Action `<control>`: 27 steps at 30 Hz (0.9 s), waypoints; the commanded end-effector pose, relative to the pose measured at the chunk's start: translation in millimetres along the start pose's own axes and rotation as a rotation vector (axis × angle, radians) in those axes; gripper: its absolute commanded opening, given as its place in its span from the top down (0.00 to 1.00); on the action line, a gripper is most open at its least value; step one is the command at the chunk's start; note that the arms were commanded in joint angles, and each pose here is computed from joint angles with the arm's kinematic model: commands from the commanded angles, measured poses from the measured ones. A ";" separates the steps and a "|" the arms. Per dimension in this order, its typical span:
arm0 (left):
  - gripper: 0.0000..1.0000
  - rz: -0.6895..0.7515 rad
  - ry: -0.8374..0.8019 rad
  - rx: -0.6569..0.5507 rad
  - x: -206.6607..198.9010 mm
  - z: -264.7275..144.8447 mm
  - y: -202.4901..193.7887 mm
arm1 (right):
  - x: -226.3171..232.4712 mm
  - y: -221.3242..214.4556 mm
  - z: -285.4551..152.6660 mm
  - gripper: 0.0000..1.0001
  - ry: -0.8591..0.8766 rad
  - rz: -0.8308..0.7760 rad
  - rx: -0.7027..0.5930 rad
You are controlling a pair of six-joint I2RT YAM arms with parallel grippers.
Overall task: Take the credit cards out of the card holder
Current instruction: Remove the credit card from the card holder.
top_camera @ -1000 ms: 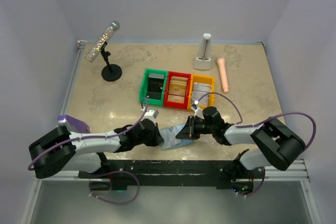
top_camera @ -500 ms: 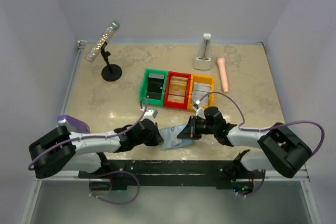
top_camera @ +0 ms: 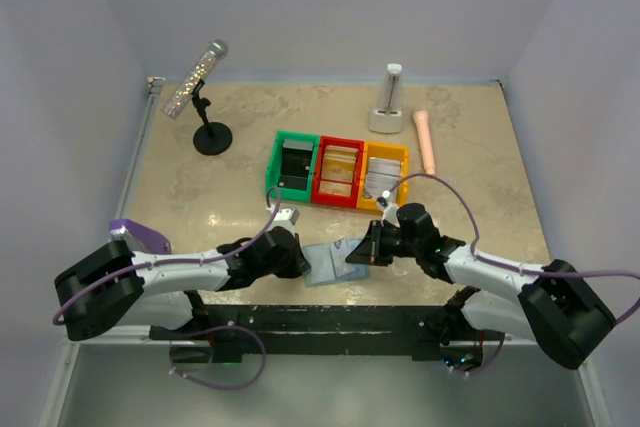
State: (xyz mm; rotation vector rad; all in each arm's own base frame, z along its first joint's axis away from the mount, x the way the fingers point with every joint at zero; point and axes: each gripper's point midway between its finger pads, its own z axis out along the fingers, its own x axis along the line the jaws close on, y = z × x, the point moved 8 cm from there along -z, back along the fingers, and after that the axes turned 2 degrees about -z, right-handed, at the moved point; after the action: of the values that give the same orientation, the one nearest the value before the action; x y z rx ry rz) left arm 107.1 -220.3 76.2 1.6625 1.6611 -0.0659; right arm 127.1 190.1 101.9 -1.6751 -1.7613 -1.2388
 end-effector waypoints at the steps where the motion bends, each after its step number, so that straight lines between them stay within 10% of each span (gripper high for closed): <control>1: 1.00 0.004 -0.007 -0.013 -0.6 -2.8 0.8 | 9.8 10.0 -11.8 1.00 -0.012 -0.076 -0.045; 19: 0.61 0.014 -0.074 -0.277 -29.7 -71.4 59.0 | 79.3 40.9 -93.6 1.00 -0.084 -0.472 -0.101; 27: 0.46 0.137 -0.513 -0.386 -38.1 -87.9 60.1 | 92.1 27.0 -87.3 1.00 0.157 -0.541 0.061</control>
State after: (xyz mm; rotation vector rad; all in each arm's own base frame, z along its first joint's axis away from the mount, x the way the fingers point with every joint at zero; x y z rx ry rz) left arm 119.3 -192.6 172.4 1.3602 1.3534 0.0166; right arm 123.1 163.9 220.6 -1.3281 -2.2308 -1.4611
